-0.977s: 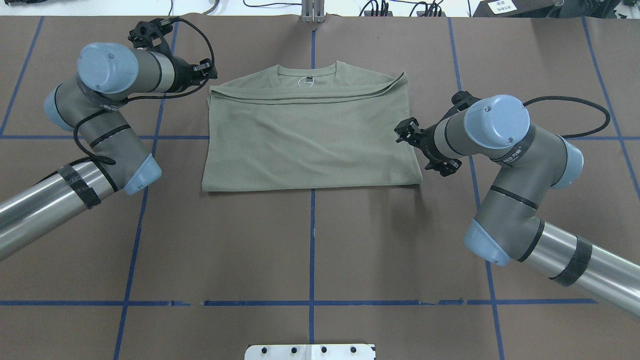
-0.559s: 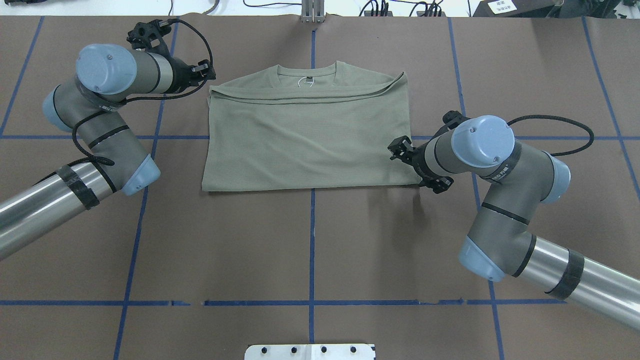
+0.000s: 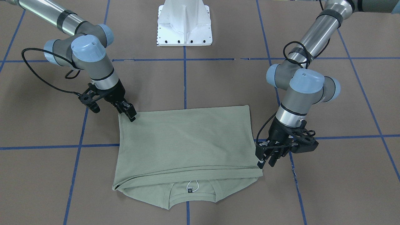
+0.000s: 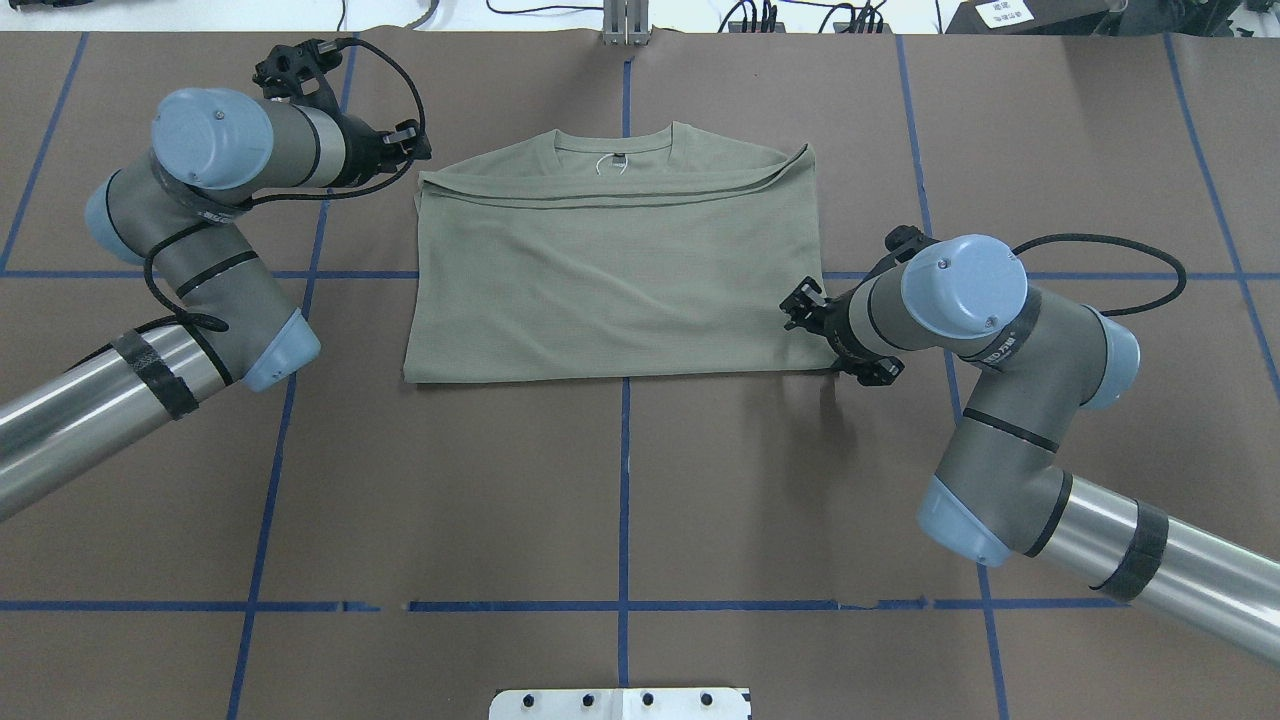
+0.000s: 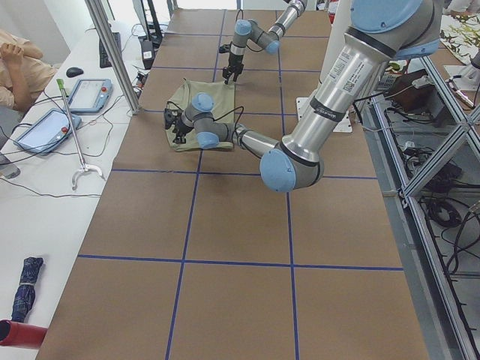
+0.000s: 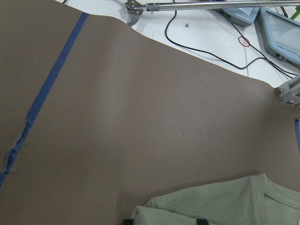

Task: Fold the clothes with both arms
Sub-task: 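Move the right gripper down to the folded shirt's side edge and grasp it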

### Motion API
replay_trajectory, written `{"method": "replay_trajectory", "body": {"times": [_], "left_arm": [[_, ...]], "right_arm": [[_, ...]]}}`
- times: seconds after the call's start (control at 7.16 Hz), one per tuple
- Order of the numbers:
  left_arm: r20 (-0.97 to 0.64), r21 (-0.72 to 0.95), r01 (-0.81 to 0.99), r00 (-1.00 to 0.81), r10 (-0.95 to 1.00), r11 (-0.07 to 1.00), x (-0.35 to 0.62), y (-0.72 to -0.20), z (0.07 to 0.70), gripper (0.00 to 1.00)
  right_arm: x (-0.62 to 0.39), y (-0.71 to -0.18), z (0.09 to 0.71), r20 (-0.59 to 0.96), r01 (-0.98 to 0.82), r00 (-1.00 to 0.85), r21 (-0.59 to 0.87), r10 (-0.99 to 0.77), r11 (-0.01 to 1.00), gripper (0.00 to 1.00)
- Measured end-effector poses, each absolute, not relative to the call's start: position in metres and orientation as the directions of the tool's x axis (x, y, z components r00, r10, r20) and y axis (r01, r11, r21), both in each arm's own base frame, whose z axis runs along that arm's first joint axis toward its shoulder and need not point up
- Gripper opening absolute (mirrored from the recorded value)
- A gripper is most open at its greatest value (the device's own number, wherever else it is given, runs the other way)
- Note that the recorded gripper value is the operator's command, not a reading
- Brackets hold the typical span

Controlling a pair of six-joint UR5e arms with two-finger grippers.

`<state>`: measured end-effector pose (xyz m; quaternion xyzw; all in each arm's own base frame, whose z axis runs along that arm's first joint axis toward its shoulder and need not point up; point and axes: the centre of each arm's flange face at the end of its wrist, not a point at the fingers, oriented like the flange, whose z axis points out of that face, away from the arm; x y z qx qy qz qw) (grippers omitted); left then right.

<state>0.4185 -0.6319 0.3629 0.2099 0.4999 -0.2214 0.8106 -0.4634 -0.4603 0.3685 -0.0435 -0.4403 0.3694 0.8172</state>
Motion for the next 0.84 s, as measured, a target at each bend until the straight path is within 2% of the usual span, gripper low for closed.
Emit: {"method": "replay_trajectory", "body": {"times": [0.56, 0.7, 0.84], "left_arm": [[-0.903, 0.118, 0.569, 0.403, -0.150, 0.814, 0.418, -0.632, 0.363, 0.54], [-0.903, 0.118, 0.569, 0.402, -0.150, 0.814, 0.419, -0.632, 0.363, 0.54], [-0.903, 0.118, 0.569, 0.403, -0.150, 0.814, 0.419, -0.632, 0.363, 0.54]], "right_arm": [[-0.456, -0.459, 0.379, 0.678, -0.578, 0.344, -0.392, 0.649, 0.716, 0.73], [-0.455, -0.458, 0.381, 0.677, -0.579, 0.344, -0.391, 0.650, 0.715, 0.41], [-0.455, -0.458, 0.382, 0.676, -0.582, 0.345, -0.389, 0.651, 0.714, 0.00]]}}
